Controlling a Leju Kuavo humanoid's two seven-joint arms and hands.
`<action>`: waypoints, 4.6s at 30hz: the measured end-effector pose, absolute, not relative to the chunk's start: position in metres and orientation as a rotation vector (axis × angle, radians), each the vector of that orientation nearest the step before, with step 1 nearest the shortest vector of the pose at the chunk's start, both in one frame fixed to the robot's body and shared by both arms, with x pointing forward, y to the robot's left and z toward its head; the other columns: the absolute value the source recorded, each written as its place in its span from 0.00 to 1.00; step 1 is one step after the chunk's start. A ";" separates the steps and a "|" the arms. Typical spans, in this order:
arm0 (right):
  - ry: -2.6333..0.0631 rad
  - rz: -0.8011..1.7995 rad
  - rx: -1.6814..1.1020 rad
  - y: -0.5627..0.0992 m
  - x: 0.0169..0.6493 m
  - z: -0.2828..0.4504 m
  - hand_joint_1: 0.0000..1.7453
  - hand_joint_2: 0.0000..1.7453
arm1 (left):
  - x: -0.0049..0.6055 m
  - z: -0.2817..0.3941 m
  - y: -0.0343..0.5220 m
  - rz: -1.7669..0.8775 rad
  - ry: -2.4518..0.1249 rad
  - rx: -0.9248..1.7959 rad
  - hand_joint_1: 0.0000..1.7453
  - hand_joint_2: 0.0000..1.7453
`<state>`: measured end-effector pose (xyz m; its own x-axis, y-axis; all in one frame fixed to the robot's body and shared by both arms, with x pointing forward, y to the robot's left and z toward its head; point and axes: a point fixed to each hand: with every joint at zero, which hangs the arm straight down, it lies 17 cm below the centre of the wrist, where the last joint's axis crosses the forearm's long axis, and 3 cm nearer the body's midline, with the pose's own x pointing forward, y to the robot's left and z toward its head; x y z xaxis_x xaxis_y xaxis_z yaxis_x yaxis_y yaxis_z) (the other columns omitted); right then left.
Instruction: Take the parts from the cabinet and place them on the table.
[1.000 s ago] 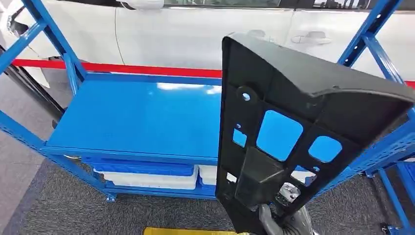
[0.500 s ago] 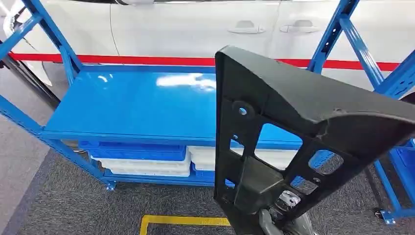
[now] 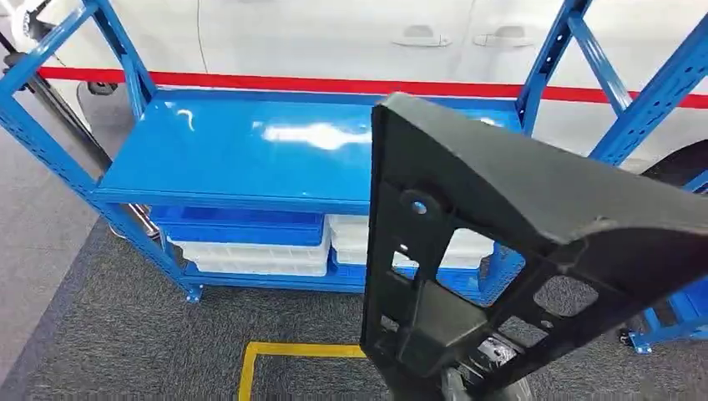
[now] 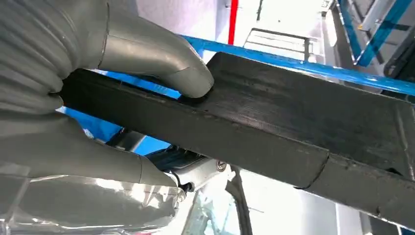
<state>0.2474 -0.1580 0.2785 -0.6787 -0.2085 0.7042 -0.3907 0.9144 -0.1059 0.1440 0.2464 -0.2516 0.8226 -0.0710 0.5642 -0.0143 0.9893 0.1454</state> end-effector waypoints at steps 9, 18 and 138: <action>-2.340 0.343 0.419 -0.156 0.245 0.278 1.00 1.00 | 0.141 -0.253 0.246 -0.030 -0.598 0.141 0.00 0.00; -2.324 0.352 0.439 -0.154 0.245 0.276 1.00 1.00 | 0.143 -0.252 0.247 -0.032 -0.601 0.139 0.00 0.00; -2.175 0.366 0.274 -0.177 0.238 0.211 1.00 1.00 | 0.149 -0.244 0.190 -0.012 -0.592 0.134 0.00 0.00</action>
